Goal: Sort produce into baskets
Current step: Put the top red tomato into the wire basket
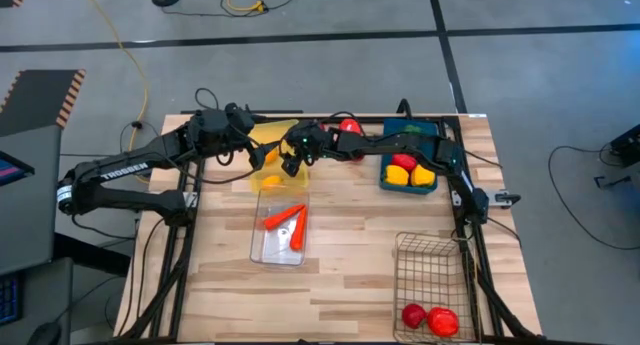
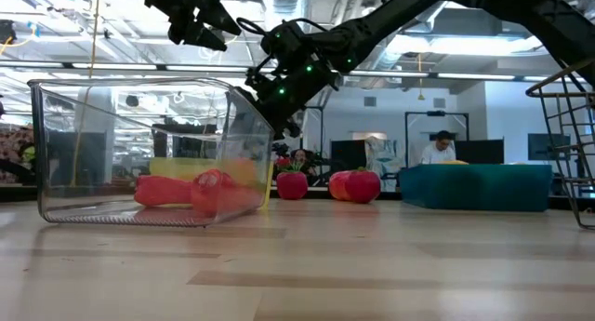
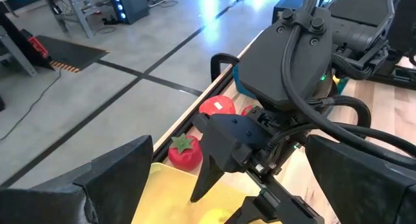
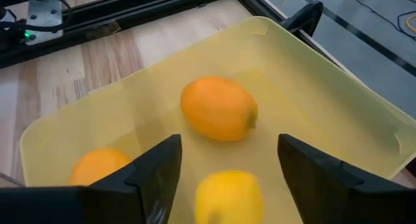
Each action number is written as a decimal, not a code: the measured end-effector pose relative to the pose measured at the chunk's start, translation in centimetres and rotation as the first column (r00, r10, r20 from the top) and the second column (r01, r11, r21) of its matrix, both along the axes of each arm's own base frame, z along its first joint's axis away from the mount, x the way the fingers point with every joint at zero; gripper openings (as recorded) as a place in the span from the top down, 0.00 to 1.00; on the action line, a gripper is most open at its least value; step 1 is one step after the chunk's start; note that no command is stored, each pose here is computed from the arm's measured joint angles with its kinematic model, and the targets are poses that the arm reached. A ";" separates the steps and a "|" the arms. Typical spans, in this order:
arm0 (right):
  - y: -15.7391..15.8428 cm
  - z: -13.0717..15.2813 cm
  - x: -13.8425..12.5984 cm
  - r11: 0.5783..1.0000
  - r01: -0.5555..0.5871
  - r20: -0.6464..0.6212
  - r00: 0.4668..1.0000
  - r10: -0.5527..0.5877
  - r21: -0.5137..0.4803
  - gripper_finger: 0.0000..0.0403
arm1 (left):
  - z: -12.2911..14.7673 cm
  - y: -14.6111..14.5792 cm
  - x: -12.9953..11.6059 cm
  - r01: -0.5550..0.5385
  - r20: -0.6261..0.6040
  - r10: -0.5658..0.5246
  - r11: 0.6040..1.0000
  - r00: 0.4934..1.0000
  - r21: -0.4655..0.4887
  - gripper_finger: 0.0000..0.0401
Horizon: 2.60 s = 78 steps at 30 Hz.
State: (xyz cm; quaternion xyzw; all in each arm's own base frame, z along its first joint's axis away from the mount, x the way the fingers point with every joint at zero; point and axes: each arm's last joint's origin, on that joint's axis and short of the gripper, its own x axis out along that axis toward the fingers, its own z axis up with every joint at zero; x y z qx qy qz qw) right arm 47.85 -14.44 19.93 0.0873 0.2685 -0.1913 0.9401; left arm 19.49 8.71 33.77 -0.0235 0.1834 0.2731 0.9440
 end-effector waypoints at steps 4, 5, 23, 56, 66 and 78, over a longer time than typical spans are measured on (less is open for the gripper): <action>-0.1 0.0 0.0 1.000 0.002 0.000 1.000 -0.002 0.000 0.27 | 0.0 0.0 0.0 0.000 0.000 0.000 1.000 1.000 0.000 0.02; -0.1 0.0 0.0 1.000 0.002 0.000 1.000 -0.002 0.000 0.26 | 0.0 0.0 0.0 0.000 0.000 0.000 1.000 1.000 0.000 0.02; -1.4 12.7 -7.5 0.996 0.049 0.037 0.998 -0.046 -0.073 0.25 | 0.0 0.1 0.2 0.011 -0.004 -0.011 1.000 1.000 0.023 0.02; 2.2 17.0 -16.8 0.993 0.104 -0.100 0.989 -0.108 -0.050 0.25 | -3.4 13.5 12.8 0.108 -0.405 -0.125 0.992 0.906 -0.064 0.02; 2.8 17.7 -18.2 0.991 0.117 -0.080 0.989 -0.122 -0.057 0.25 | -8.7 17.2 16.8 0.134 -0.538 -0.177 0.984 0.824 -0.118 0.02; 2.7 17.2 -18.1 0.992 0.112 -0.114 0.986 -0.118 -0.051 0.25 | -13.4 19.5 17.2 0.074 -0.601 -0.183 0.977 0.778 -0.201 0.02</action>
